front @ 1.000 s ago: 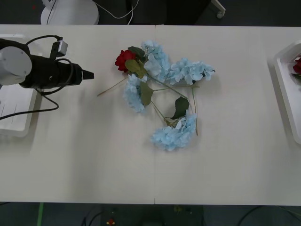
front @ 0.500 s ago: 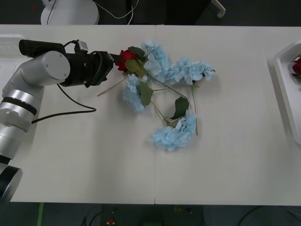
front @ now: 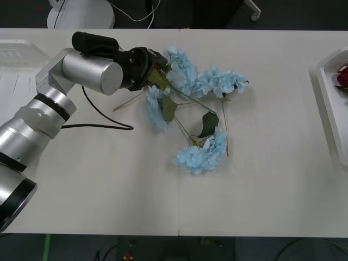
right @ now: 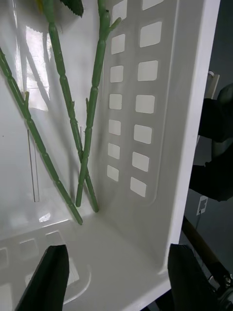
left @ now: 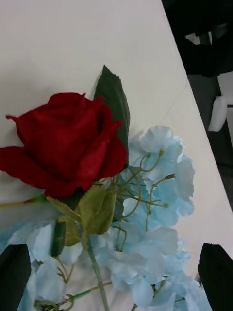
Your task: Put the red flowers into the right box and the blue flowers into the left box
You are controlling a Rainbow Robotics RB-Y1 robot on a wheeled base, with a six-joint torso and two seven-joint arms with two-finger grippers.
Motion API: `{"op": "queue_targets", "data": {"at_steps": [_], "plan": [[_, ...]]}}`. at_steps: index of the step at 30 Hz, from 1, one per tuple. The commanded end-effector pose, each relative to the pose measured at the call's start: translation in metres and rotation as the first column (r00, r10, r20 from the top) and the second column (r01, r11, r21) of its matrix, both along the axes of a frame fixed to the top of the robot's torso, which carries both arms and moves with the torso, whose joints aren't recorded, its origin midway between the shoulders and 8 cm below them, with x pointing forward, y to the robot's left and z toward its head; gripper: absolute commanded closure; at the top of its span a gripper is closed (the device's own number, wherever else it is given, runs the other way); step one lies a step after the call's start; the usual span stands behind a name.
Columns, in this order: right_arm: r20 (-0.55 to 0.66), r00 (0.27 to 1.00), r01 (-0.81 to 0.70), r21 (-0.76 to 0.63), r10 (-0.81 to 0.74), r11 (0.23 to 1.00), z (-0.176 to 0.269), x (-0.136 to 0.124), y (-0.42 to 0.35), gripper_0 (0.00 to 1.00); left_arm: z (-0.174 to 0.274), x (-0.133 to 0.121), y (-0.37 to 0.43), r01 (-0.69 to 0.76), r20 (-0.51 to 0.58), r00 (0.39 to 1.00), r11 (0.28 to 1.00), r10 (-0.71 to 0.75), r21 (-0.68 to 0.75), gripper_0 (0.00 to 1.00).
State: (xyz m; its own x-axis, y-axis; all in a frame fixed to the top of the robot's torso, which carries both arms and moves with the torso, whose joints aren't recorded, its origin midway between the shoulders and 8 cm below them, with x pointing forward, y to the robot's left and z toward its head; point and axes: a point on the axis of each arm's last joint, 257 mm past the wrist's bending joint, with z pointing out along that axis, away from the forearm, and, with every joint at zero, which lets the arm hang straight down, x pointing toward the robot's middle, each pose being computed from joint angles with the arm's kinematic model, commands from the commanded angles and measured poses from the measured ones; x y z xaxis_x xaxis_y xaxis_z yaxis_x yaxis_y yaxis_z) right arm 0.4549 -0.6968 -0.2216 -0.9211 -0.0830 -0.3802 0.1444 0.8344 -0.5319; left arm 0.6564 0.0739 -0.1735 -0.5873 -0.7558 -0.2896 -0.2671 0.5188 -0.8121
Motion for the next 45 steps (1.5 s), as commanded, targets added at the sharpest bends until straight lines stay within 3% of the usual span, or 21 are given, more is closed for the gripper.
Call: {"op": "queue_targets", "data": {"at_steps": [1, 4, 12, 22, 24, 26, 28, 30, 31, 32, 33, 45], "plan": [[0.02, 0.999, -0.046, 0.011, 0.046, 0.999, 0.014, 0.011, 0.003, 0.06, 0.039, 0.005, -0.047, 0.08, 0.122, 0.989, 0.994, -0.09, 0.079, 0.0], [0.031, 0.997, -0.066, 0.066, 0.064, 0.996, 0.025, 0.014, 0.01, 0.0, 0.034, 0.006, -0.053, 0.069, 0.121, 0.989, 0.993, -0.08, 0.092, 0.0], [0.083, 0.993, -0.105, 0.321, 0.083, 0.941, 0.059, 0.044, 0.086, 0.0, 0.011, 0.025, -0.051, 0.023, 0.162, 0.986, 0.992, -0.043, 0.125, 0.0], [0.144, 0.987, -0.149, 0.599, 0.077, 0.787, 0.075, 0.095, 0.226, 0.0, -0.022, 0.03, -0.028, -0.004, 0.146, 0.989, 0.978, -0.027, 0.208, 0.0], [0.151, 0.987, -0.142, 0.661, 0.055, 0.737, 0.076, 0.101, 0.253, 0.0, -0.031, 0.029, -0.025, -0.002, 0.137, 0.99, 0.972, -0.031, 0.235, 0.1], [0.156, 0.987, -0.139, 0.721, 0.036, 0.679, 0.078, 0.109, 0.288, 0.0, -0.043, 0.027, -0.022, 0.004, 0.129, 0.991, 0.963, -0.04, 0.268, 0.29], [0.153, 0.988, -0.125, 0.753, 0.013, 0.646, 0.078, 0.115, 0.314, 0.0, -0.052, 0.025, -0.02, 0.009, 0.12, 0.992, 0.957, -0.046, 0.291, 0.35], [0.16, 0.987, -0.128, 0.761, 0.007, 0.636, 0.078, 0.119, 0.331, 0.0, -0.057, 0.024, -0.018, 0.01, 0.115, 0.992, 0.954, -0.047, 0.301, 0.5], [0.169, 0.986, -0.129, 0.771, -0.005, 0.623, 0.079, 0.124, 0.348, 0.0, -0.059, 0.023, -0.018, 0.01, 0.112, 0.993, 0.953, -0.046, 0.303, 0.69], [0.171, 0.985, -0.128, 0.776, -0.011, 0.617, 0.079, 0.126, 0.354, 0.0, -0.06, 0.023, -0.018, 0.011, 0.108, 0.993, 0.953, -0.046, 0.303, 0.78], [0.173, 0.985, -0.125, 0.781, -0.019, 0.612, 0.077, 0.127, 0.366, 0.0, -0.06, 0.023, -0.017, 0.009, 0.108, 0.993, 0.953, -0.044, 0.303, 1.0], [0.178, 0.984, -0.136, 0.77, -0.005, 0.624, 0.043, 0.138, 0.48, 0.0, -0.04, 0.032, -0.014, -0.015, 0.15, 0.988, 0.967, -0.025, 0.256, 1.0]]}}
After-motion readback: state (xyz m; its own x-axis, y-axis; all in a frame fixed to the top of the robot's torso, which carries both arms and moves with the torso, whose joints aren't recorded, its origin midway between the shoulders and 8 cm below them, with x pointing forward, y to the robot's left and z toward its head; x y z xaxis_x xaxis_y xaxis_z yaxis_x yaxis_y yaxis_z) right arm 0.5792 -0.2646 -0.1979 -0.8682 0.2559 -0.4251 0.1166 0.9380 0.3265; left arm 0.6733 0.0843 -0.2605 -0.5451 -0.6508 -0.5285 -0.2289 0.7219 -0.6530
